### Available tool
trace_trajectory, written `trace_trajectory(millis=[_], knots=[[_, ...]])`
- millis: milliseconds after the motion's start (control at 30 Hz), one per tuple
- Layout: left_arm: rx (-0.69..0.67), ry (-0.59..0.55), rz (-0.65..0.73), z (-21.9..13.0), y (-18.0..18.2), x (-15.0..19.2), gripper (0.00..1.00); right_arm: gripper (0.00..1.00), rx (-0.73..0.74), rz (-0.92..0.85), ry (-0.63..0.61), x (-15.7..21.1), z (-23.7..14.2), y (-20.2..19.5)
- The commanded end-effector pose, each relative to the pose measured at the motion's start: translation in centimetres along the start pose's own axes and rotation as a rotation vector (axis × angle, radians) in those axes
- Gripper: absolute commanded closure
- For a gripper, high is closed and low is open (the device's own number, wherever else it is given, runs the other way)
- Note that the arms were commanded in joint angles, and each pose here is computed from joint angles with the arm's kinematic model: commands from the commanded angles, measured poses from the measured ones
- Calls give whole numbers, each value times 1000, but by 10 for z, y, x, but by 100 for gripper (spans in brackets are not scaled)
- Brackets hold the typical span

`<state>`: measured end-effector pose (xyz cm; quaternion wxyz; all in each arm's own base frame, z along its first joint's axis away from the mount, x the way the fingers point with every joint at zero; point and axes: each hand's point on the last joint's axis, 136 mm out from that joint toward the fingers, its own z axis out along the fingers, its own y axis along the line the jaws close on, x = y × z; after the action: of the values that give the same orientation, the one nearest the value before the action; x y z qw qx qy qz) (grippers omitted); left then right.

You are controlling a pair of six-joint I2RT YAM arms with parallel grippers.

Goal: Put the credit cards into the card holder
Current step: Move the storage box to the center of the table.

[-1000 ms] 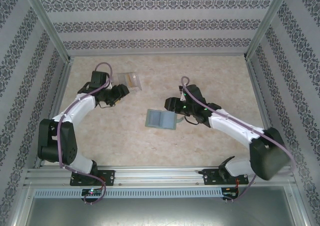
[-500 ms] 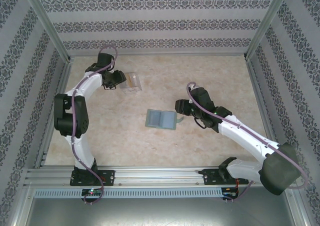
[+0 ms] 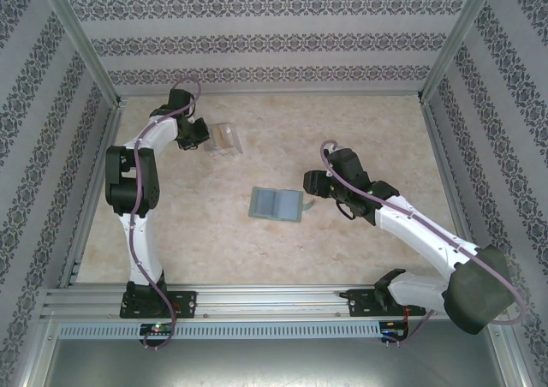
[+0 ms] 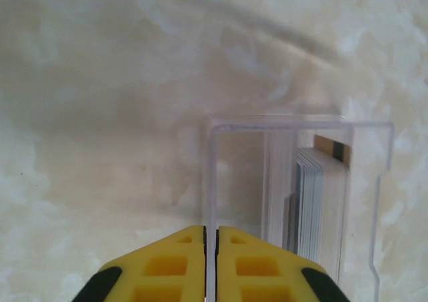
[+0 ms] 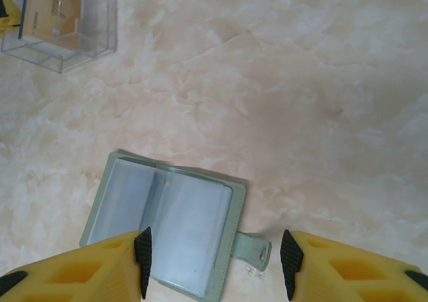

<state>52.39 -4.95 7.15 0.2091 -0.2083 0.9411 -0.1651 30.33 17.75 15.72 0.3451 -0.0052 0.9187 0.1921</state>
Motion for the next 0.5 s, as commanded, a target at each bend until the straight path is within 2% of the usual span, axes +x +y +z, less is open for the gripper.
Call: trace_trajectory(millis=[0,33,267,467], knots=[[22,30,23,-3,-6,3,97,43,5,-7,-22,-12,-3,2],[22,32,26,-5,-7,5,100,43,5,-4,-21,-13,-3,2],[62,58,54,-11,-37,30,100,43,7,9,-15,-15,3,3],[128,106,87,-11,-98,67,100,43,11,37,-19,-21,6,-3]])
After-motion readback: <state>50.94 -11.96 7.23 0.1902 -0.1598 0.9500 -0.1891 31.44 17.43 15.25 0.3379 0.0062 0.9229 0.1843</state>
